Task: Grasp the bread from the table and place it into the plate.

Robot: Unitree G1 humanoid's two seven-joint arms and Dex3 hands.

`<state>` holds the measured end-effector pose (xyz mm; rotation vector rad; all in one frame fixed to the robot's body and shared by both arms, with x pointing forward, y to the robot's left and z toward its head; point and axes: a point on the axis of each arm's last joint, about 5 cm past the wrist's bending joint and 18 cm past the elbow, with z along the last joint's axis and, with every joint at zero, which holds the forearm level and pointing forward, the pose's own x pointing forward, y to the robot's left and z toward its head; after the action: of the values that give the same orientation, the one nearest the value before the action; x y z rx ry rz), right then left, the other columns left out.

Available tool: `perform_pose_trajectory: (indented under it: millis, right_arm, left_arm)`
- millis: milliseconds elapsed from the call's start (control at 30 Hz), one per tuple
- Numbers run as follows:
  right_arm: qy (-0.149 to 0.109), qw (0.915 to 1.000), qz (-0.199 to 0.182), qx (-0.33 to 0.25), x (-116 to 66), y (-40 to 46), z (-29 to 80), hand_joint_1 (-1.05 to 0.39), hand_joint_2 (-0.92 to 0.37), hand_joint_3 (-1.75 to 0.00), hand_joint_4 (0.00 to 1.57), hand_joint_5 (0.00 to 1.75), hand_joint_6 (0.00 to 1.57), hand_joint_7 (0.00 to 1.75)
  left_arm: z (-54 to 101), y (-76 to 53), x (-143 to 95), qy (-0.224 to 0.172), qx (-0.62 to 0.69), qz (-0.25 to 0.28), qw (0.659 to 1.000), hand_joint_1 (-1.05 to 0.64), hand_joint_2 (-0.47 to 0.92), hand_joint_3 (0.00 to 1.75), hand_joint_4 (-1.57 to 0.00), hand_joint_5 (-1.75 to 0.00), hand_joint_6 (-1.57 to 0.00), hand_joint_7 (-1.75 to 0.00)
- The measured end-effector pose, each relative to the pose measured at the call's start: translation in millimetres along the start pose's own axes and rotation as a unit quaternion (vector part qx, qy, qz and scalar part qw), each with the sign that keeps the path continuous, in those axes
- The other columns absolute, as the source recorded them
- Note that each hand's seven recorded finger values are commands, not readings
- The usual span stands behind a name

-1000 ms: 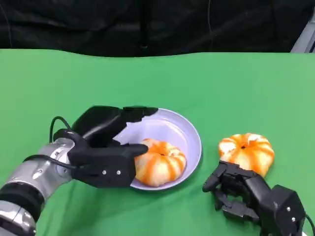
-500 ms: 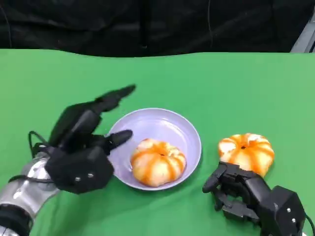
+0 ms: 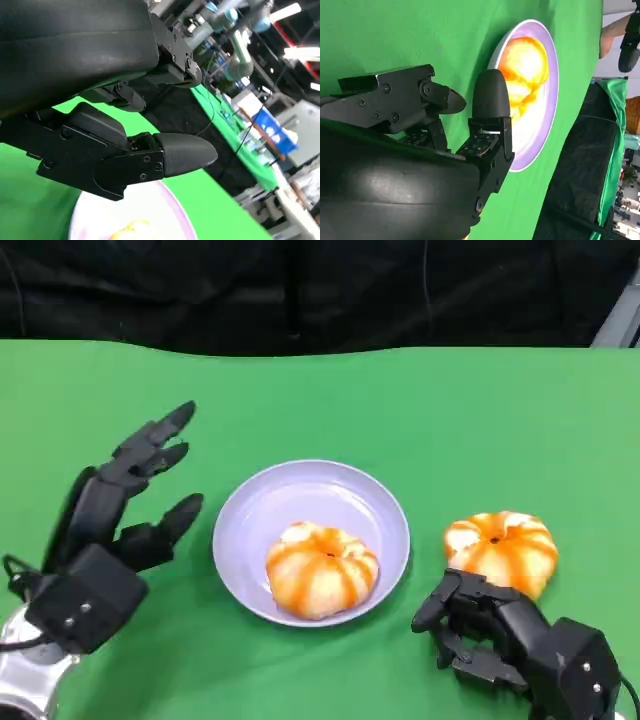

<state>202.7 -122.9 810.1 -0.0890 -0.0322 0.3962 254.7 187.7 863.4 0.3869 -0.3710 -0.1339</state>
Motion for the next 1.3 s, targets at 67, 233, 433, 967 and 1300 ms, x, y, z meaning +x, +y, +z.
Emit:
perform_pose_trajectory:
  millis: [67, 233, 433, 967, 1300]
  right_arm:
    - [0.0, 1.0, 0.001, 0.001, 0.0, -0.2, 0.0, 0.06, -0.92, -0.57, 0.69, 1.74, 0.72, 1.35]
    - [0.001, 1.0, 0.002, 0.003, -0.1, -0.9, -0.1, 0.06, -0.92, -0.56, 0.68, 1.75, 0.72, 1.34]
    - [0.001, 1.0, 0.005, 0.003, -0.4, -1.6, -0.3, 0.06, -0.92, -0.56, 0.68, 1.75, 0.72, 1.35]
    - [0.002, 1.0, 0.005, 0.008, -1.2, -3.1, -0.6, 0.05, -0.92, -0.57, 0.67, 1.74, 0.72, 1.33]
    - [0.004, 1.0, 0.005, 0.007, -1.5, -3.4, -0.4, 0.05, -0.9, -0.6, 0.68, 1.73, 0.72, 1.33]
  left_arm:
    - [-2.8, 0.5, -5.8, 0.01, -0.012, 0.011, 1.0, -0.79, 0.92, 0.65, -0.67, -0.04, -0.4, -0.01]
    - [-7.7, 2.3, -17.4, 0.024, -0.032, 0.037, 0.999, -0.78, 0.92, 0.64, -0.68, -0.03, -0.41, -0.01]
    - [-10.2, 2.8, -23.1, 0.035, -0.054, 0.062, 0.996, -0.77, 0.92, 0.63, -0.69, -0.03, -0.41, -0.01]
    - [-19.0, -11.0, -50.0, 0.074, -0.127, 0.091, 0.985, -0.7, 0.92, 0.5, -0.83, -0.04, -0.52, -0.02]
    - [-22.8, -20.2, -64.3, 0.098, -0.147, 0.087, 0.98, -0.69, 0.92, 0.47, -0.86, -0.04, -0.56, -0.02]
